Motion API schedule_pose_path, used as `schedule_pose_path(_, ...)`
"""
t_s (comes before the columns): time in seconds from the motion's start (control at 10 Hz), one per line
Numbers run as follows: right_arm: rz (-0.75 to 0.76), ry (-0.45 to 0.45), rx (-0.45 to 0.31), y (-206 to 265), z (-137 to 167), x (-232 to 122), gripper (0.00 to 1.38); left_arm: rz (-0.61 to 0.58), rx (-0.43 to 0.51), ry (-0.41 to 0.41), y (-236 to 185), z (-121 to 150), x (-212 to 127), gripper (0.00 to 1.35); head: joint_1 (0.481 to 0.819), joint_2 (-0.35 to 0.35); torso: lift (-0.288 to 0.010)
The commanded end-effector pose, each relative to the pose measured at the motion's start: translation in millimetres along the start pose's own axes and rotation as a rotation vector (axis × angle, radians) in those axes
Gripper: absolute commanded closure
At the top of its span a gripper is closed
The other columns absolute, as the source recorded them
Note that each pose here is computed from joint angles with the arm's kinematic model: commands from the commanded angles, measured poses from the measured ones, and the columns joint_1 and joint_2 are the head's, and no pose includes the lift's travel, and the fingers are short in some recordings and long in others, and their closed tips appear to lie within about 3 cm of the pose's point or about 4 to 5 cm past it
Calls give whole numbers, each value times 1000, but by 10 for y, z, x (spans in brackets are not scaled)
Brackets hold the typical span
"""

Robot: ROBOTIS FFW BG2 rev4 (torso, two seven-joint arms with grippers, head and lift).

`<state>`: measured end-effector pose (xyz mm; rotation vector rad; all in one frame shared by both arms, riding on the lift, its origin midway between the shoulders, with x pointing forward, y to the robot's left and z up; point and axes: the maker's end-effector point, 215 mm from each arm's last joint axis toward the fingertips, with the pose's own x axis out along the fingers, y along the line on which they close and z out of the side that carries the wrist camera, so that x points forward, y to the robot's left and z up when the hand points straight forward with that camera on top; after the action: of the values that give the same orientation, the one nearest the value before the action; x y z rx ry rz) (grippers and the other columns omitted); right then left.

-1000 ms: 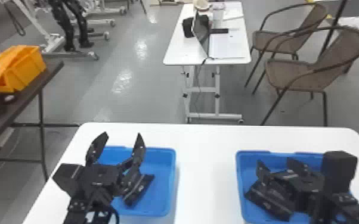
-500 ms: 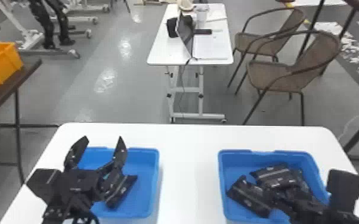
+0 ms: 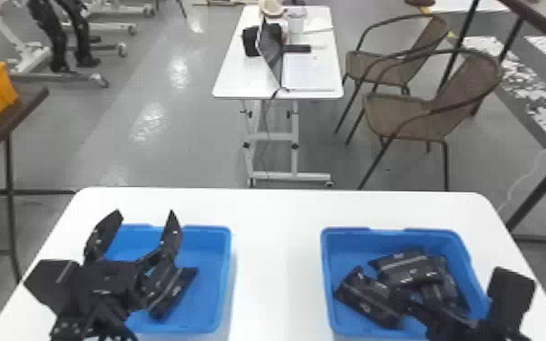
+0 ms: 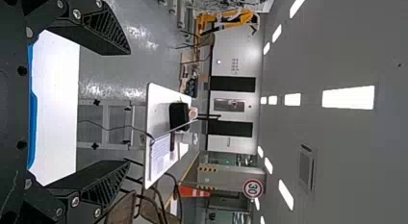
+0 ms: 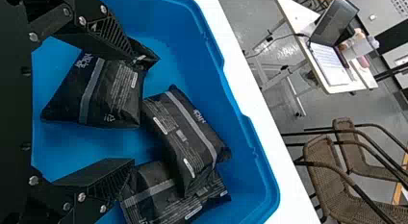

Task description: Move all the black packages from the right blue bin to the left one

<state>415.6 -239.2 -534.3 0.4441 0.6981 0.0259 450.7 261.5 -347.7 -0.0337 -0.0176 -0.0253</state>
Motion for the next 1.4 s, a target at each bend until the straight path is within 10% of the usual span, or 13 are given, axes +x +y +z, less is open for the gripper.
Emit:
schedule_pose_path(0.0,-12,-8,8,-53,41,27,277,1,-1,1,-3,-4,-1,225,695,30,-42)
schedule_pose_path(1.1,56,65,52,235,-152,399,298,-5,9,-13,-33,43,12,225,695,59,-42)
schedule_pose_path(1.3,62,72,51,245,-136,394,930,-4,9,-13,-33,39,11,225,695,67,-42)
